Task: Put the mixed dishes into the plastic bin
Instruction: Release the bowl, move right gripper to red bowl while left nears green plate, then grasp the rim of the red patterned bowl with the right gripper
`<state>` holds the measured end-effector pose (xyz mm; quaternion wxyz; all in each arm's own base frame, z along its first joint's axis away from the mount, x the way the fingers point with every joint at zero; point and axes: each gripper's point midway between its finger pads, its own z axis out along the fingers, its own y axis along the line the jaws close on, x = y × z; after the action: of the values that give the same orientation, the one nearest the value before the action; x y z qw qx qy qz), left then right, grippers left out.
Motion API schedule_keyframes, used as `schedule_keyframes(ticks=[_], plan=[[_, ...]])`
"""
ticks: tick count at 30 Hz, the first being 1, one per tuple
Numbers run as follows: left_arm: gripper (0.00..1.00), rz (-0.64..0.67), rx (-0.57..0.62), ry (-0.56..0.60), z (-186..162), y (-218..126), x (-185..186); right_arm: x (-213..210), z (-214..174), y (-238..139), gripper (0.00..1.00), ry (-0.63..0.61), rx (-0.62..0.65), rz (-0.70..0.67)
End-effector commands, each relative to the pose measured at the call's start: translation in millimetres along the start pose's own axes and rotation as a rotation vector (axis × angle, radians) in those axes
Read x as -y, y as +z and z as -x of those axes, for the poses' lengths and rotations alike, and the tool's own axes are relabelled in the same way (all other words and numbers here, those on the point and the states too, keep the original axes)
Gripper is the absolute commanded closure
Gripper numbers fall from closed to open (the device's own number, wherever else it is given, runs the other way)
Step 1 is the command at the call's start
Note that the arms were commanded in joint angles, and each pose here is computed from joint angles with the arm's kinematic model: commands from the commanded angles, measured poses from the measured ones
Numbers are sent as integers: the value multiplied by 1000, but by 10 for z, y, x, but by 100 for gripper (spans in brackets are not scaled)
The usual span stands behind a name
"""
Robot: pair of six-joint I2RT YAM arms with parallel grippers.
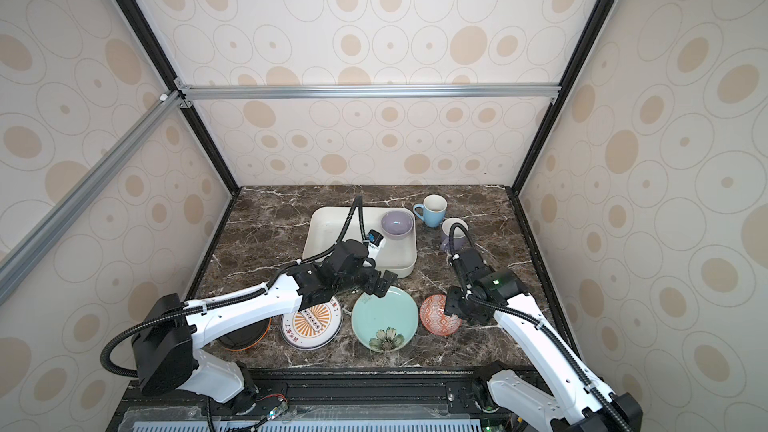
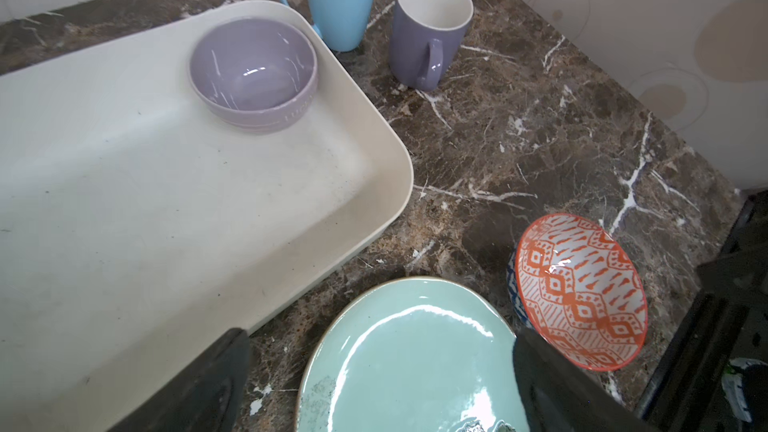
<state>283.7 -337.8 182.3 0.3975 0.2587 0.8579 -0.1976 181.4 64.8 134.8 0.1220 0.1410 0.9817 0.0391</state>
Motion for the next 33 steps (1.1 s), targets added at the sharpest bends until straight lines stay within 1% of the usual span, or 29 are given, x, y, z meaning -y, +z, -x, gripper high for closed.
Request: schedule_keyframes(ticks=[1, 5, 10, 15, 17, 22, 24, 26, 27, 31, 33], plan=[[1, 33, 12, 34, 32, -73, -63, 5, 24, 72, 38, 16, -19, -42], [1, 26, 23, 45, 87, -111, -46, 43, -25, 253, 37, 37, -47, -73], [1, -8, 38, 64, 189, -167, 28, 26, -95, 438, 36, 98, -64, -57], [1, 6, 26, 82, 207, -153, 10, 32, -162, 570, 36, 118, -90, -56], [1, -9, 26, 78, 213, -156, 41, 0, -187, 650, 40, 124, -104, -45], [1, -39, 40, 63, 268, -195, 89, -6, -207, 803, 53, 118, -139, -68], [1, -36, 43, 57, 283, -204, 75, -8, -195, 840, 54, 113, -137, -72], [1, -36, 37, 51, 276, -214, 68, 2, -190, 865, 57, 109, -137, -82], [1, -35, 36, 47, 281, -227, 63, 10, -181, 876, 60, 107, -134, -88], [1, -31, 43, 39, 285, -276, 42, 36, -146, 889, 78, 86, -129, -113], [1, -21, 40, 39, 290, -280, 23, 39, -126, 878, 82, 75, -127, -122]])
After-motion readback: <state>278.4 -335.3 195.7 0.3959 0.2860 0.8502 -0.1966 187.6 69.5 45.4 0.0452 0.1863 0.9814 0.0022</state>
